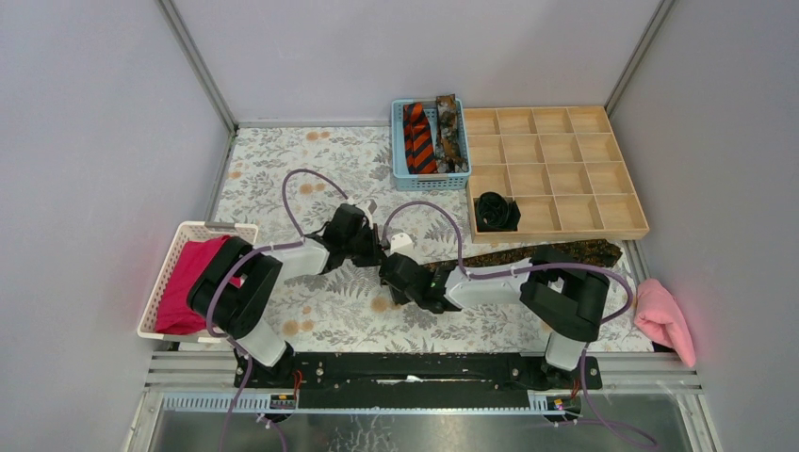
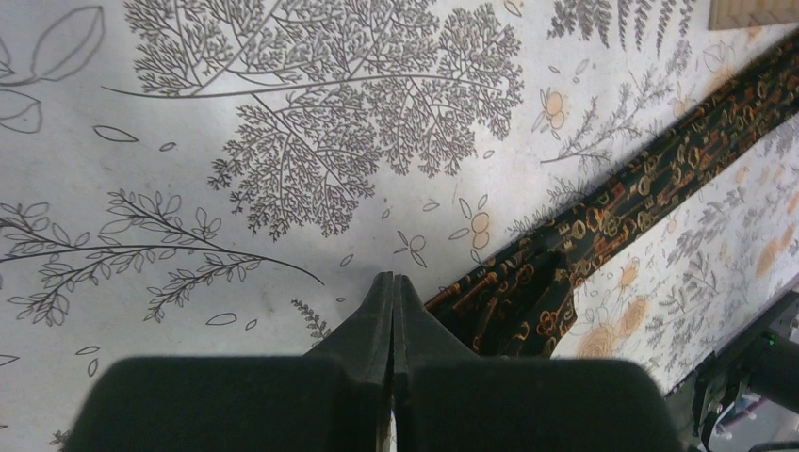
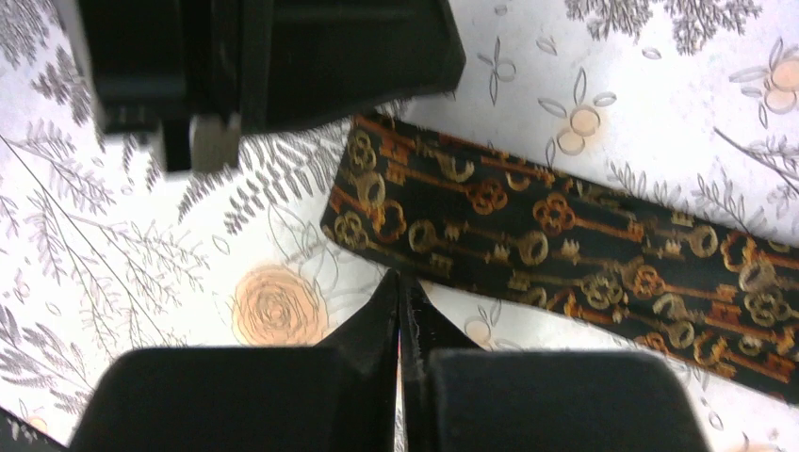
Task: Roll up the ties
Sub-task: Roll the tie at the center of the board.
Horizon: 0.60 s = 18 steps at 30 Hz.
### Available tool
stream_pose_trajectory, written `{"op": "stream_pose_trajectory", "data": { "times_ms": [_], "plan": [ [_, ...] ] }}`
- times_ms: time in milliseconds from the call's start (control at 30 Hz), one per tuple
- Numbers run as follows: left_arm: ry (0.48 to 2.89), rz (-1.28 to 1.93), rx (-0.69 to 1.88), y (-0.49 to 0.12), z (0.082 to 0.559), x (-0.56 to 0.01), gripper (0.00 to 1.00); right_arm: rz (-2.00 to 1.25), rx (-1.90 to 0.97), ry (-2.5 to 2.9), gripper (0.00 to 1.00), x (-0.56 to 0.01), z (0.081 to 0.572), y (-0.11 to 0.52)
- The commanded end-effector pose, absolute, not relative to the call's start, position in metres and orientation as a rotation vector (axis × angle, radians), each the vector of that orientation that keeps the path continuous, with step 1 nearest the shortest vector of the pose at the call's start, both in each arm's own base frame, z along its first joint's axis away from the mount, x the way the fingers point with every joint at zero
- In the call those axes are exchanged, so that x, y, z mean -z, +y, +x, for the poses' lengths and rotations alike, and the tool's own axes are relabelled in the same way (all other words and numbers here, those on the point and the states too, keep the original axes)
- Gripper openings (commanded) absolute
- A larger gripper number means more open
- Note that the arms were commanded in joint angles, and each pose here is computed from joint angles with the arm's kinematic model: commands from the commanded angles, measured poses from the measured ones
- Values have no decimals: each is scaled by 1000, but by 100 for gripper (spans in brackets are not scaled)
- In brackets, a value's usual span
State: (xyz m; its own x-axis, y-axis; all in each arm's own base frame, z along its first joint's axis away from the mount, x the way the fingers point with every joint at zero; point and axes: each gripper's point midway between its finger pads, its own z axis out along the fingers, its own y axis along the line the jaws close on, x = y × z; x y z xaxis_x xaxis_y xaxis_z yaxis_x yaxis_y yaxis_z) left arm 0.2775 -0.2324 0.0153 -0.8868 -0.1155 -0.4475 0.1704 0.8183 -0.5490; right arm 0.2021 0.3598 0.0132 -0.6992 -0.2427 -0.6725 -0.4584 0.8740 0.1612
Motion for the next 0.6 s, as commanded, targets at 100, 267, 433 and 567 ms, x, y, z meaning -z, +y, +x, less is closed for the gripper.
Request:
{"op": "stream_pose_trajectory", "data": {
  "times_ms": [100,267,433,567],
  "plan": [
    [2616,-154,524,-202,300,-4,5,-573,-267,2359,11,-50,174,328],
    [2486,-289,509,-196,334,-49,16,-558,-208,2295,36,-86,175,317],
    [2270,-456,495,-160,335,-109,22,-575,-73,2249,50,-97,187,327],
    [2101,-510,516,-134,309,-155,28,-600,-5,2230,59,-93,195,347]
  ]
}}
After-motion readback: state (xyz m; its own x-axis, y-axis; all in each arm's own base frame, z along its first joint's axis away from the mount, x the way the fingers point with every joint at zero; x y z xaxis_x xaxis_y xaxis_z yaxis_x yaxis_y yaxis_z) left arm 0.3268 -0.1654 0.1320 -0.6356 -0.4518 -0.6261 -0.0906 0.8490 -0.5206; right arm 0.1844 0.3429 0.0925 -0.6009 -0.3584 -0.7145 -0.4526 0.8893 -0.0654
